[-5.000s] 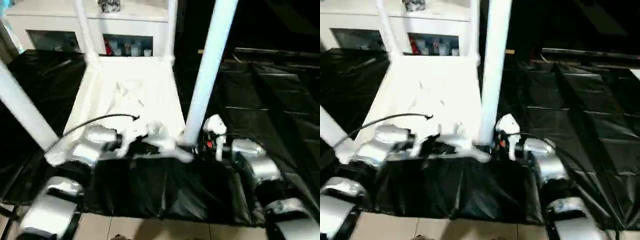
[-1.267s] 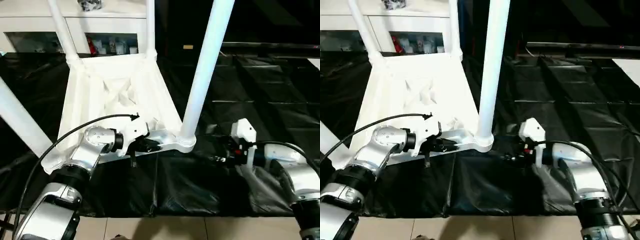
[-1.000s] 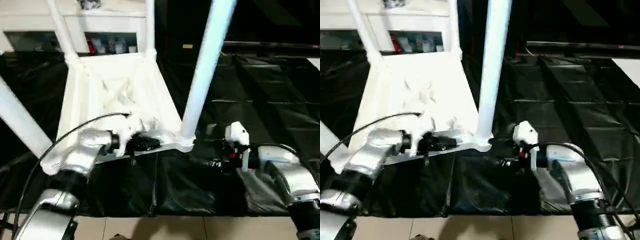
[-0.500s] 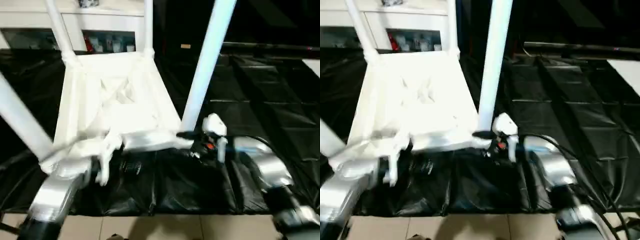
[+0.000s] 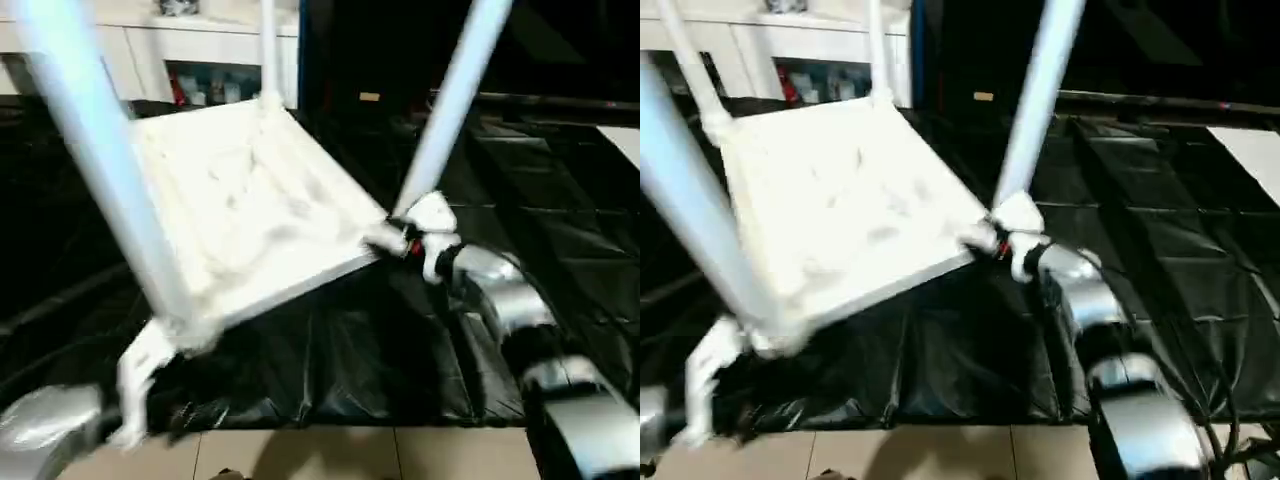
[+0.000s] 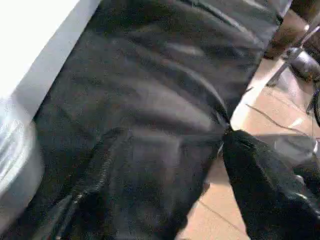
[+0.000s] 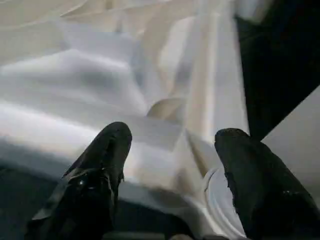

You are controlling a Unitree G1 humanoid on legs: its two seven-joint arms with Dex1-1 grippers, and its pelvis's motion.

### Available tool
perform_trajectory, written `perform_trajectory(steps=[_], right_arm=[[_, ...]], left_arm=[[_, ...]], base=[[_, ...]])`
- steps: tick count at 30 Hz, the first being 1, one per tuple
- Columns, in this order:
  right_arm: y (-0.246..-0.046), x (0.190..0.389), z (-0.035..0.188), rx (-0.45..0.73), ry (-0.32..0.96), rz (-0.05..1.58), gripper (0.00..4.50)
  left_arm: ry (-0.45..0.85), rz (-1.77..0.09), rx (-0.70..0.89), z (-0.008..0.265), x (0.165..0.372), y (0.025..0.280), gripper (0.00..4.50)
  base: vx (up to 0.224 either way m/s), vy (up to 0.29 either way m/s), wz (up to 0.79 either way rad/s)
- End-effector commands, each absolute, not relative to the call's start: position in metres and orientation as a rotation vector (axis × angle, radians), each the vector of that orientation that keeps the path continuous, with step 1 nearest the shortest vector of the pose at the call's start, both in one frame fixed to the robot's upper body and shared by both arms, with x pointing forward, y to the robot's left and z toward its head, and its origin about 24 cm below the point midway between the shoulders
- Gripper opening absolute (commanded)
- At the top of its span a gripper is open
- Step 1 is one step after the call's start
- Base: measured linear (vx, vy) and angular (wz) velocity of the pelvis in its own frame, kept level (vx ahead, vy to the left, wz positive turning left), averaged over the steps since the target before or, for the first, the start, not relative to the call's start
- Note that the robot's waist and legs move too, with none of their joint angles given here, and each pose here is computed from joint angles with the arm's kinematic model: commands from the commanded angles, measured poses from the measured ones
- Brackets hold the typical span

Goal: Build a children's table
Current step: Rotate table base

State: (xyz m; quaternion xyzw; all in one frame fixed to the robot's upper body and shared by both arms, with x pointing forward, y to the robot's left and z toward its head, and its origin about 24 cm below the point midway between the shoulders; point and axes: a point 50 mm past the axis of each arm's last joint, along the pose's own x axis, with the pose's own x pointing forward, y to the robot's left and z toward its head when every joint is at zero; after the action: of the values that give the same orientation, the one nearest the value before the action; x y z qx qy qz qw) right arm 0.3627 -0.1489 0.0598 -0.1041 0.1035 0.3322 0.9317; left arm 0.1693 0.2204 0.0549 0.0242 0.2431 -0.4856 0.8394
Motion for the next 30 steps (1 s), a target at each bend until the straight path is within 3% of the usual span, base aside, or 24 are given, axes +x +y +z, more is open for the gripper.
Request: perform_trajectory(steps=[1, 7, 9, 16, 25, 30], right_arm=[[-0.160, 0.368, 0.063, -0.212, 0.195, 0.589, 3.10], [-0.172, 0.373, 0.063, -0.208, 0.186, 0.493, 3.10], [-0.168, 0.372, 0.064, -0.181, 0.168, 0.534, 3.10], [-0.158, 0.357, 0.055, -0.122, 0.168, 0.676, 3.10], [-0.161, 0.336, 0.041, -0.096, 0.220, 0.685, 3.86], [-0.169, 0.335, 0.038, -0.153, 0.255, 0.575, 4.33]], left_arm=[[0.497, -1.035, 0.071, 0.062, 0.166, 0.223, 3.62], [0.473, -0.954, 0.120, 0.069, 0.161, 0.247, 4.07], [0.435, -0.905, 0.125, 0.074, 0.165, 0.261, 4.34], [0.319, -0.811, 0.104, 0.095, 0.180, 0.283, 4.42], [0.172, -0.824, 0.055, 0.106, 0.208, 0.270, 4.50], [0.092, -0.876, 0.011, 0.112, 0.226, 0.253, 4.50]], base=[[0.000, 0.000, 0.00], [0.000, 0.000, 0.00], [0.000, 0.000, 0.00], [0.000, 0.000, 0.00], [0.000, 0.000, 0.00], [0.000, 0.000, 0.00]])
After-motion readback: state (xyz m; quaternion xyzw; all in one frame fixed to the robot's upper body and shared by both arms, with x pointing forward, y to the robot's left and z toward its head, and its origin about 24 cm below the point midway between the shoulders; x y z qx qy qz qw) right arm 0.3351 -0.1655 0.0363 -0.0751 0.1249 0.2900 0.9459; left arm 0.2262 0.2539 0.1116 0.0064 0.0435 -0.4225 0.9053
